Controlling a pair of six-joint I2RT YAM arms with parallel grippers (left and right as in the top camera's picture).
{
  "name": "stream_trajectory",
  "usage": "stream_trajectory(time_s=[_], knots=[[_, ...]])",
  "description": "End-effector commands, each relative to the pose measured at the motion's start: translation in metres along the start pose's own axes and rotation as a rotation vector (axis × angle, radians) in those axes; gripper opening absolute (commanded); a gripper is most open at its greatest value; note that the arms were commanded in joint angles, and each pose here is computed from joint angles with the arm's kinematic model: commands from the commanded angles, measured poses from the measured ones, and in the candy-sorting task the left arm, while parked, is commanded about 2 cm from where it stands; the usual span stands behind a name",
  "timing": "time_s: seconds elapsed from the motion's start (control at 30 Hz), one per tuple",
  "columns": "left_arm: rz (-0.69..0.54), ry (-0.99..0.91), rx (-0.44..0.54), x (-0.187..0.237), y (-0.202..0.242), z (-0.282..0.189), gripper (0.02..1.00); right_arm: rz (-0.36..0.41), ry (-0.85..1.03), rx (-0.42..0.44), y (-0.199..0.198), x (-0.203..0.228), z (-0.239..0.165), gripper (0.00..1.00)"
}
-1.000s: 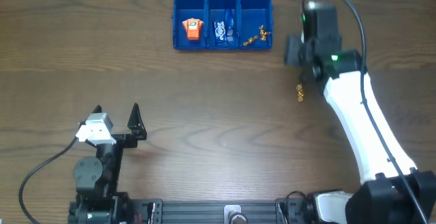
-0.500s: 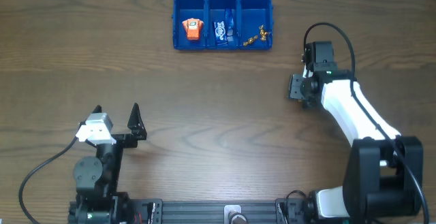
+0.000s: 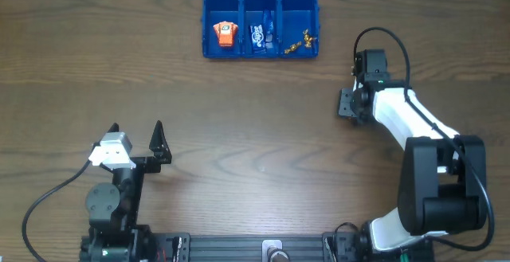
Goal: Sort Candies Into Trays
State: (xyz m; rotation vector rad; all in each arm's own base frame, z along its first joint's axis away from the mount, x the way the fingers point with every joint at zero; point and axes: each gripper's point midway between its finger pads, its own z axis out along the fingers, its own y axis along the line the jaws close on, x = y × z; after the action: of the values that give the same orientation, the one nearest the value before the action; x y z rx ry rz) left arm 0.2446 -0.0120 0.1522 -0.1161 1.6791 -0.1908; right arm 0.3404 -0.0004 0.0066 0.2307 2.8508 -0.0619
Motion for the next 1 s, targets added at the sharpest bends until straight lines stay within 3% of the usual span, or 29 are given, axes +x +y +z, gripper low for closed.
stream_trajectory(time_s=[0.03, 0.57, 0.83, 1.0], knots=[[0.012, 0.049, 0.005, 0.016, 0.001, 0.001, 0.998, -0.006, 0.007, 0.000, -0.001, 0.001, 0.003, 0.489], [0.012, 0.049, 0.005, 0.016, 0.001, 0.001, 0.998, -0.004, 0.031, -0.003, 0.000, 0.006, 0.014, 0.467], [0.012, 0.049, 0.005, 0.016, 0.001, 0.001, 0.998, -0.004, 0.030, -0.003, 0.000, 0.006, 0.016, 0.255], [0.012, 0.049, 0.005, 0.016, 0.001, 0.001, 0.998, -0.005, 0.032, -0.003, 0.000, 0.007, 0.015, 0.172]])
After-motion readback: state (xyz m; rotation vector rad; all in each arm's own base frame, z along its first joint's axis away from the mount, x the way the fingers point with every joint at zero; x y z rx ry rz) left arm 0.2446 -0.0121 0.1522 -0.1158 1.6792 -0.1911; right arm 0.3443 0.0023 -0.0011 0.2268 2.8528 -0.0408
